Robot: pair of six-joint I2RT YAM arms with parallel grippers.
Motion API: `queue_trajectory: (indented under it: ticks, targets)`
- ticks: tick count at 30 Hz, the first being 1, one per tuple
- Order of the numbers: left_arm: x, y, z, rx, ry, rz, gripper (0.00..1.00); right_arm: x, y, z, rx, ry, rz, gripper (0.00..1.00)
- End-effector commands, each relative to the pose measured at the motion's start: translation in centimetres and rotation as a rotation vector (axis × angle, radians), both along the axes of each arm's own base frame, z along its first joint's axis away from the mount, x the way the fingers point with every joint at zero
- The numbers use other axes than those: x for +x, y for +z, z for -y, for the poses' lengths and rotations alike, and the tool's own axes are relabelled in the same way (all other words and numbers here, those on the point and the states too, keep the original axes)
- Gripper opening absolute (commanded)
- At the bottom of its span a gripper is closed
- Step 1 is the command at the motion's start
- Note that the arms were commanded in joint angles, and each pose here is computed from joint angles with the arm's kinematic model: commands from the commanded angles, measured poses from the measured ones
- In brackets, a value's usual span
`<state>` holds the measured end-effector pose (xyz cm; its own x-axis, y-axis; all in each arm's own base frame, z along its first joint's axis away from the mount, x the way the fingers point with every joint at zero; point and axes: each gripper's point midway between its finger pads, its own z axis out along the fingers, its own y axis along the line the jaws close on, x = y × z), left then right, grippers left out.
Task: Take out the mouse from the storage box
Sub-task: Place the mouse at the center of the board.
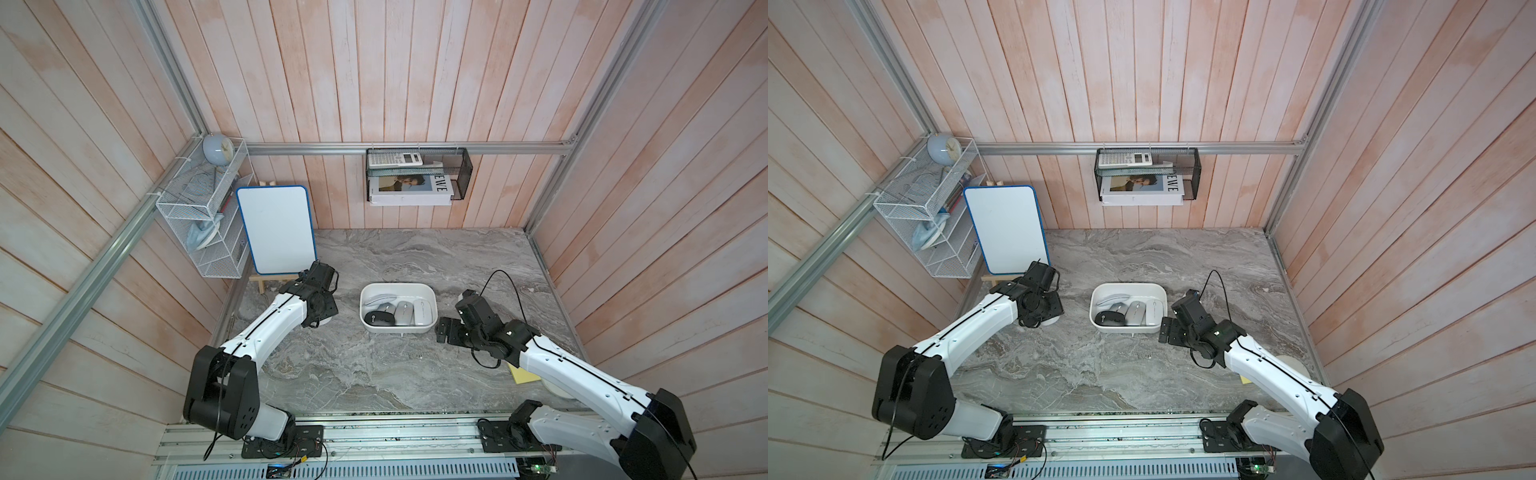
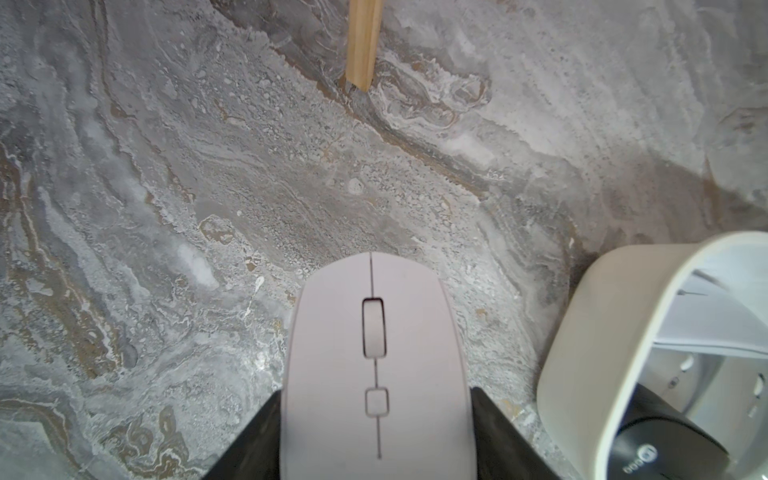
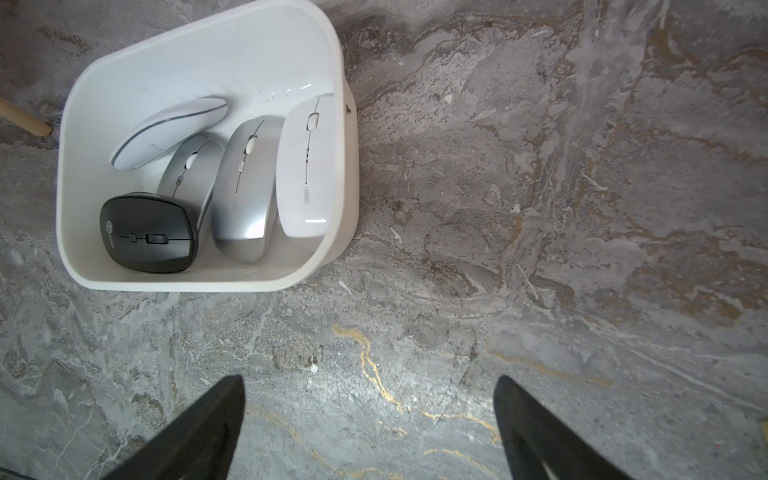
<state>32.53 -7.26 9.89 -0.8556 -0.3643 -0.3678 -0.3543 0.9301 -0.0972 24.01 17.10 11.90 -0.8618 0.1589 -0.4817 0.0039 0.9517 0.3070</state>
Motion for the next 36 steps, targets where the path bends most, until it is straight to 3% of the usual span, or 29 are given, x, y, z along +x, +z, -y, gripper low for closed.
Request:
queue_trajectory:
  ticks: [1, 18, 23, 31, 36]
  targets:
    - [1.1, -1.7, 0.1, -0.028, -0.016, -0.004, 0.57, 0.3, 0.5, -0.1, -0.029, -0.019, 0.003, 0.97]
    - [3.3, -7.5, -0.6, 0.022, 0.003, -0.076, 0.59, 1.4, -0.3, -2.0, -0.07, 0.0, -0.044, 0.97]
    - [3.2, -8.1, -0.6, 0.024, 0.002, -0.084, 0.69, 1.7, -0.3, -2.3, -0.076, 0.005, -0.048, 0.97]
    - [2.9, -7.1, -0.7, 0.01, 0.012, -0.063, 0.83, 1.9, 0.3, -2.5, -0.077, 0.005, -0.038, 0.97]
    - [1.5, -2.9, -0.2, -0.019, 0.031, 0.08, 0.94, 2.1, 2.7, -2.7, -0.062, -0.035, 0.01, 0.96]
